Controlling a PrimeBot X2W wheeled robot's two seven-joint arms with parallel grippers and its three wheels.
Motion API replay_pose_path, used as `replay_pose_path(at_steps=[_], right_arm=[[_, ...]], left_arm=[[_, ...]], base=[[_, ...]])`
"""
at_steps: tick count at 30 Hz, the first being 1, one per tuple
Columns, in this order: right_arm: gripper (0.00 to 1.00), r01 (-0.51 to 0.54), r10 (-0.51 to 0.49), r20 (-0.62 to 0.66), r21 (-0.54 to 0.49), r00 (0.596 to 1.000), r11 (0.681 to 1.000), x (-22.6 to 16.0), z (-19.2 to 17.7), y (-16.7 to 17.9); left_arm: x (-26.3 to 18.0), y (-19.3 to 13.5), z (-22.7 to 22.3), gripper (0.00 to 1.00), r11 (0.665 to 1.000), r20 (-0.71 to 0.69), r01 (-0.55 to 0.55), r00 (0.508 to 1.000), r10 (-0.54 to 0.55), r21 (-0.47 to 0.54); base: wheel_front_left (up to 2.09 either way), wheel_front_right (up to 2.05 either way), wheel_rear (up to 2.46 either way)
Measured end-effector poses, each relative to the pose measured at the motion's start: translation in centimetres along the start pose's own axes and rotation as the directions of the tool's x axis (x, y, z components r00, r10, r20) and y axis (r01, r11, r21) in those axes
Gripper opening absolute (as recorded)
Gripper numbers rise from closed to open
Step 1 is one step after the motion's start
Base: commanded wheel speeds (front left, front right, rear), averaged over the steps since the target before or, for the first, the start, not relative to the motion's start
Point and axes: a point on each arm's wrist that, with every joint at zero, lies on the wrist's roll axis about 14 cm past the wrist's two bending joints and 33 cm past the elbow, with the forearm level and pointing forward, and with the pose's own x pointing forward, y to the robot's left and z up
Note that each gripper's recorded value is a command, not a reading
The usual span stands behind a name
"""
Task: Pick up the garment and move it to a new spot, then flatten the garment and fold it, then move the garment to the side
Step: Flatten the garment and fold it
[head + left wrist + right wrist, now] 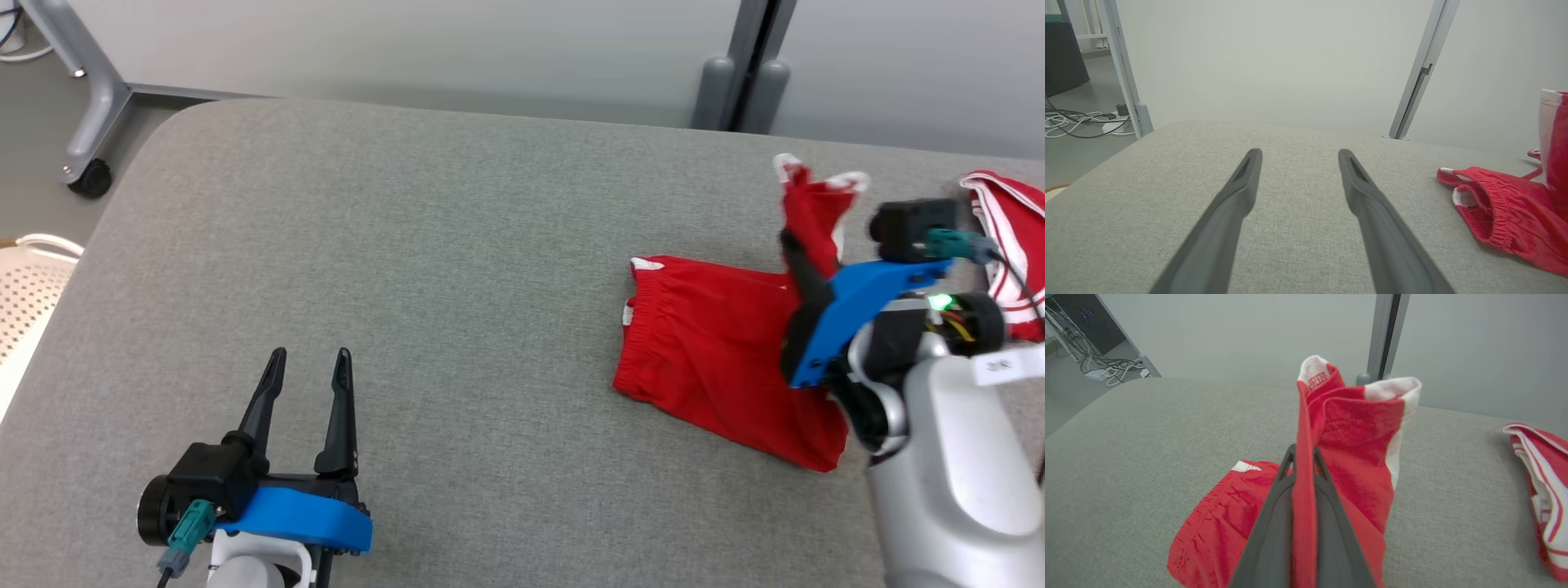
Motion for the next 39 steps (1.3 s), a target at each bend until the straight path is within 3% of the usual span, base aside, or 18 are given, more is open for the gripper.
replay_pose_path(at_steps=[11, 12, 13, 17, 19, 22, 25, 28, 30, 32, 39], right_arm=[[0.00, -0.195, 0.190, -0.197, -0.001, 0.962, 0.981, 2.8, -6.2, 7.2], [0.46, -0.205, 0.200, -0.207, 0.000, 0.958, 0.979, 2.9, -6.5, 7.6], [1.00, -0.214, 0.210, -0.220, 0.006, 0.953, 0.977, 3.0, -6.9, 7.9], [1.00, -0.248, 0.247, -0.222, 0.027, 0.943, 0.968, 3.1, -7.4, 9.2], [1.00, -0.267, 0.281, -0.180, 0.100, 0.943, 0.958, 3.1, -6.4, 9.9], [1.00, -0.320, 0.343, -0.078, 0.215, 0.936, 0.923, 2.9, -3.7, 11.4], [1.00, -0.360, 0.355, 0.061, 0.225, 0.933, 0.906, 2.4, 0.5, 11.7], [1.00, -0.319, 0.287, 0.186, 0.169, 0.940, 0.933, 1.6, 4.1, 8.7], [1.00, -0.216, 0.191, 0.229, 0.090, 0.954, 0.972, 0.9, 4.9, 4.5], [1.00, -0.106, 0.086, 0.231, 0.073, 0.969, 0.992, -0.1, 4.4, 0.3], [1.00, 0.112, -0.114, 0.176, 0.027, 0.978, 0.993, -3.4, 0.1, -6.4]], left_arm=[[-1.0, 1.0, -0.4, 1.00, 0.999, -0.015, -0.037, 0.999, 0.037, -0.006], [-1.0, 1.1, -0.4, 1.00, 0.999, -0.016, -0.041, 0.999, 0.041, -0.007], [-1.1, 1.2, -0.4, 1.00, 0.999, -0.016, -0.045, 0.999, 0.045, -0.008], [-1.1, 1.5, -0.4, 1.00, 0.998, -0.015, -0.054, 0.998, 0.054, -0.008], [-1.1, 1.6, -0.3, 1.00, 0.998, -0.013, -0.057, 0.998, 0.057, -0.008], [-1.0, 1.8, -0.2, 1.00, 0.998, -0.008, -0.061, 0.998, 0.061, -0.007], [-0.8, 1.7, 0.0, 1.00, 0.998, -0.003, -0.056, 0.998, 0.056, -0.003], [-0.9, 1.5, 0.0, 1.00, 0.999, 0.000, -0.051, 0.999, 0.051, -0.003], [-0.8, 1.4, 0.2, 1.00, 0.999, 0.005, -0.045, 0.999, 0.045, 0.000], [-0.6, 1.1, 0.3, 1.00, 0.999, 0.010, -0.036, 0.999, 0.036, -0.002], [-0.2, 0.3, 0.3, 1.00, 1.000, 0.013, -0.011, 1.000, 0.011, -0.002]], base=[[0.00, 0.00, 0.00], [0.00, 0.00, 0.00], [0.00, 0.00, 0.00], [0.00, 0.00, 0.00], [0.00, 0.00, 0.00], [0.00, 0.00, 0.00], [0.00, 0.00, 0.00], [0.00, 0.00, 0.00], [0.00, 0.00, 0.00], [0.00, 0.00, 0.00], [0.00, 0.00, 0.00]])
